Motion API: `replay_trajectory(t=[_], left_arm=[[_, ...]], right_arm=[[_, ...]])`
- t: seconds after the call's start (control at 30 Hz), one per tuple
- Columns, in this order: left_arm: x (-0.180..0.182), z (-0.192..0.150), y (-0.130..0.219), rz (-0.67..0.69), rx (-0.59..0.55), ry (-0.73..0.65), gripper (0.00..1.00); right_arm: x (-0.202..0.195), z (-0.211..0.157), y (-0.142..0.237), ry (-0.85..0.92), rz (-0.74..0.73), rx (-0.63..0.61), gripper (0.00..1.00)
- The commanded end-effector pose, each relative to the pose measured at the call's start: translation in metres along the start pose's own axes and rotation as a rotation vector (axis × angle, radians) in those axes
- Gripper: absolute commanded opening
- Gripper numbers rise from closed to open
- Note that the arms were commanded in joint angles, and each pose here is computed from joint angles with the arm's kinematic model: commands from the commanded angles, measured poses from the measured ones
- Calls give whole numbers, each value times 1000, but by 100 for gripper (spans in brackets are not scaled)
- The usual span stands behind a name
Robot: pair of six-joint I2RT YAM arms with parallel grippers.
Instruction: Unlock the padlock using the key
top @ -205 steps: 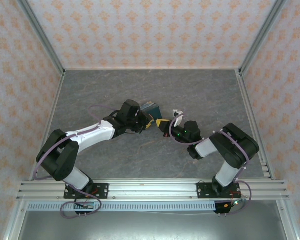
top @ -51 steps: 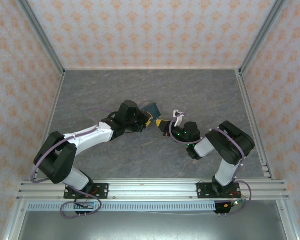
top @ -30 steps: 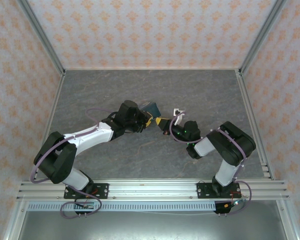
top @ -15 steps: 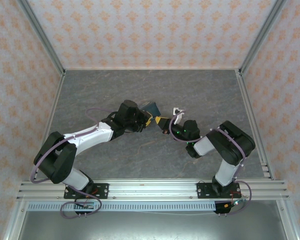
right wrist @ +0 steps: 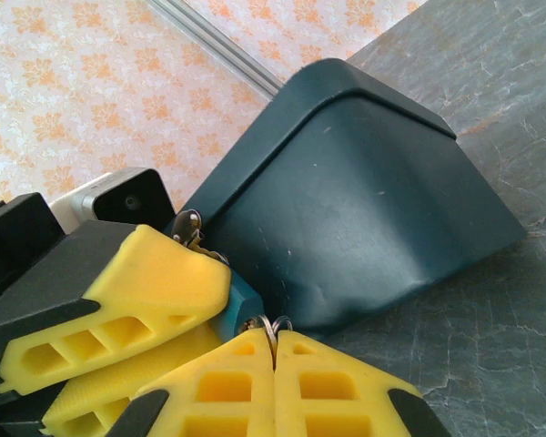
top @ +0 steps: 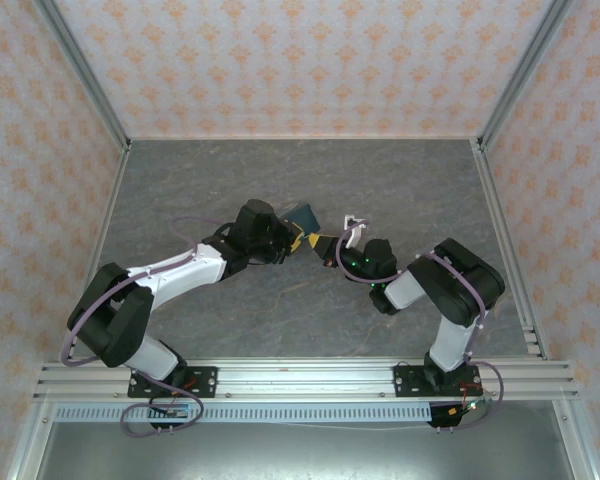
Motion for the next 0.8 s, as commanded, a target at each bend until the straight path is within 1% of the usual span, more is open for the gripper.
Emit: replay_trajectory(t=[0.0,0.27,0.37,0.57,0.77], left_arm=[[-33,-1,10,-114,-2,-11,2],[-32,-1,10,-109,-4,-17,2],[-27,0,9,-83,-10,-33,2],[-3,1,3,-15,-13,-44,1],[23,2,3,57,-22,-72,0]], right_arm=[[9,-9,-5,-2,52,38,0],[15,0,0,19,53,-1,0],[12,2,8,34,30,-24,0],[0,7,19,33,-10,-45,0],[-4,16,27,44,-29,-63,0]])
Point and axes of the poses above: each hand's point on the last joint's axis, 136 mm out from that joint toward the fingers, its own y axis back along the fingers, its own x axis along the line the jaws close on, z = x × y, the point moved 2 cm from there along y, back along the fingers, and after that the axes turned 6 degrees about -y, right-handed, at the moved point
